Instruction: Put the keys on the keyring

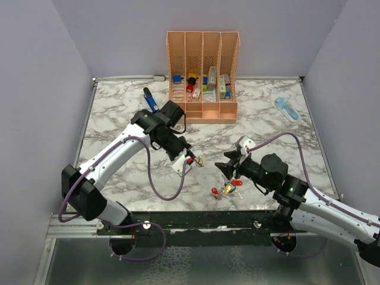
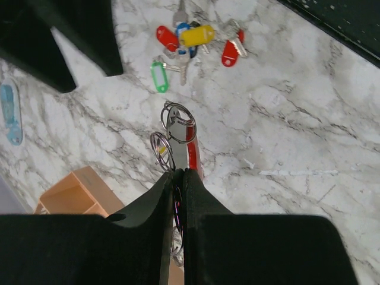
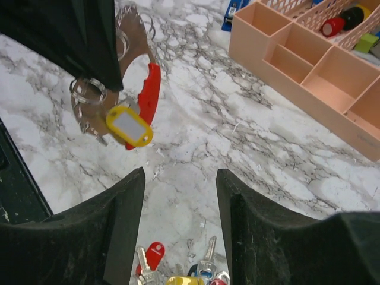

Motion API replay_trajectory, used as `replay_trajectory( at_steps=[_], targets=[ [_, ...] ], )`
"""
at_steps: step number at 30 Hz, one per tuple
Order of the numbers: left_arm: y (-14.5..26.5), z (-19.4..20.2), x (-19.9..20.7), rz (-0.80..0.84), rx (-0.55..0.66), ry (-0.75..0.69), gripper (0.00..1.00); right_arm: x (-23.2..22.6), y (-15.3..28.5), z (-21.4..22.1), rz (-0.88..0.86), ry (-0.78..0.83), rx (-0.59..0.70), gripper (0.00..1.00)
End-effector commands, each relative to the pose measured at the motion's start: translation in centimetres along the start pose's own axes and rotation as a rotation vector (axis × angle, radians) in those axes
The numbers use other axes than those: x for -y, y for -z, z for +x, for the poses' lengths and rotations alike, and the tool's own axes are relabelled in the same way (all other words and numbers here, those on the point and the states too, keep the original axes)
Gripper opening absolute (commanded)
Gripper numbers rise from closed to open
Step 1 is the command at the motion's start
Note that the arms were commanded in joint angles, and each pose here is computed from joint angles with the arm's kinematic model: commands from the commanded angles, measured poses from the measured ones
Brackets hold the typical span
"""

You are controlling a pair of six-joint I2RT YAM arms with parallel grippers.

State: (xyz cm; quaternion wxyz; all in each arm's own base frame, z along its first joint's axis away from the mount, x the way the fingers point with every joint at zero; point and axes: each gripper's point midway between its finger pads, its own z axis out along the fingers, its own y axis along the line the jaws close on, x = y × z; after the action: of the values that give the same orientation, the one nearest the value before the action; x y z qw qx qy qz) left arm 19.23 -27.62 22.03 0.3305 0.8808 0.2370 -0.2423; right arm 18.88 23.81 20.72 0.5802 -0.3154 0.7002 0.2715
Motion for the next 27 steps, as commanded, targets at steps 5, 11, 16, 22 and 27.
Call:
replay_trajectory(
  at_steps=[5,11,16,22,27],
  targets=[
    [-0.3,-0.8,2.2,0.07,0.028,-0.239,0.0,-1.5,-2.1,-1.2,-0.119,0.194,0.038,0.49],
    [-0.5,-2.2,0.9,0.042,0.123,-0.274,0.01,-1.7,-3.6,-1.2,-0.142,0.271,0.007,0.43],
    [-1.0,-2.3,0.6,0.042,0.173,-0.243,0.01,-1.7,-2.5,-3.6,-0.13,0.269,0.124,0.39],
    [-1.8,-1.9,1.2,0.047,0.223,-0.19,0.01,-2.6,-0.6,-6.5,-0.175,0.26,0.223,0.33],
    [-1.7,-1.6,0.6,0.012,0.248,-0.147,0.01,-4.5,-1.3,-6.0,-0.289,0.267,0.166,0.31]
  ],
)
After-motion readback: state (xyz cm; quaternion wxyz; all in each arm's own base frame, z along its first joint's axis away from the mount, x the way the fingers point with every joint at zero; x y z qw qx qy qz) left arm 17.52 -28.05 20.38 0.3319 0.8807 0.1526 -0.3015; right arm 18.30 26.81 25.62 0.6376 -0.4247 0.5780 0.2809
